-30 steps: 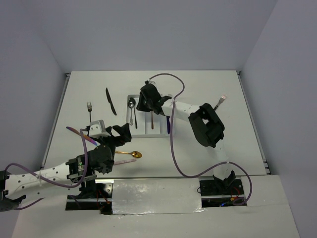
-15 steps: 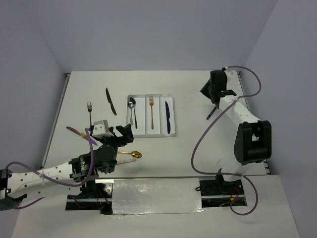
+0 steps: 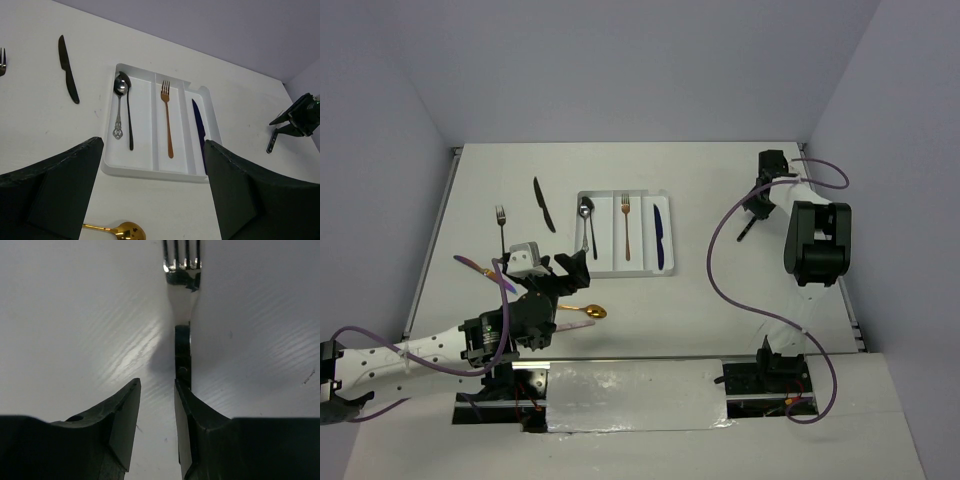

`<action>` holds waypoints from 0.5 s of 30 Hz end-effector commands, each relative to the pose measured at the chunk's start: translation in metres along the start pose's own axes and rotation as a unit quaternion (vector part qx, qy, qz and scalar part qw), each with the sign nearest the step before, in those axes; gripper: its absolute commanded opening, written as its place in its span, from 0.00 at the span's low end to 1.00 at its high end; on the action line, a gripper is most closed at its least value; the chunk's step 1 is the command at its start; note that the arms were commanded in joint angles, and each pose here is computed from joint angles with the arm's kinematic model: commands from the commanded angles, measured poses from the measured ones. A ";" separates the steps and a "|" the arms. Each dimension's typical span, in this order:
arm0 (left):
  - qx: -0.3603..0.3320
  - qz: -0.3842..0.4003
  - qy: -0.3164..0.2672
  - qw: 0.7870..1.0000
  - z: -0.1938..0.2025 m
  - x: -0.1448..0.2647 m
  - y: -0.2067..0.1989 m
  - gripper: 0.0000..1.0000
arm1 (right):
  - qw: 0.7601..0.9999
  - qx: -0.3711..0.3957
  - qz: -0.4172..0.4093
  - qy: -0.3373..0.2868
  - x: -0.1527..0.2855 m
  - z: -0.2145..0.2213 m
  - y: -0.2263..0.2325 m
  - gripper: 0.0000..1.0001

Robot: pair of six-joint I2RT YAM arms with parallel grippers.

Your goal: Sort the eating utensils into containers

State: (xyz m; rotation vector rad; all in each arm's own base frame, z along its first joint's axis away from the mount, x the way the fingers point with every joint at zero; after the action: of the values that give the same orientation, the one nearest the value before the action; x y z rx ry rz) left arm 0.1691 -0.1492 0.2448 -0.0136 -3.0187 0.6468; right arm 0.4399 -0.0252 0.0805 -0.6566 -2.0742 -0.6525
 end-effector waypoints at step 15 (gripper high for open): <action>0.032 0.009 -0.009 0.999 -0.013 0.001 -0.006 0.95 | 0.998 -0.020 0.049 0.020 -0.004 -0.014 -0.016 0.42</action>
State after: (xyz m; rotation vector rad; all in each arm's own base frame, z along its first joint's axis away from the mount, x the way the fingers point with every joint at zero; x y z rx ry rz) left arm 0.1688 -0.1503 0.2449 -0.0287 -3.0151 0.6481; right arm 0.4405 -0.0401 0.0776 -0.7052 -2.0073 -0.6758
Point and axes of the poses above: each gripper's point midway between its finger pads, its own x axis back along the fingers, its own y axis along the line the jaws close on, z = x × y, the point moved 5 cm from there along x, back along the fingers
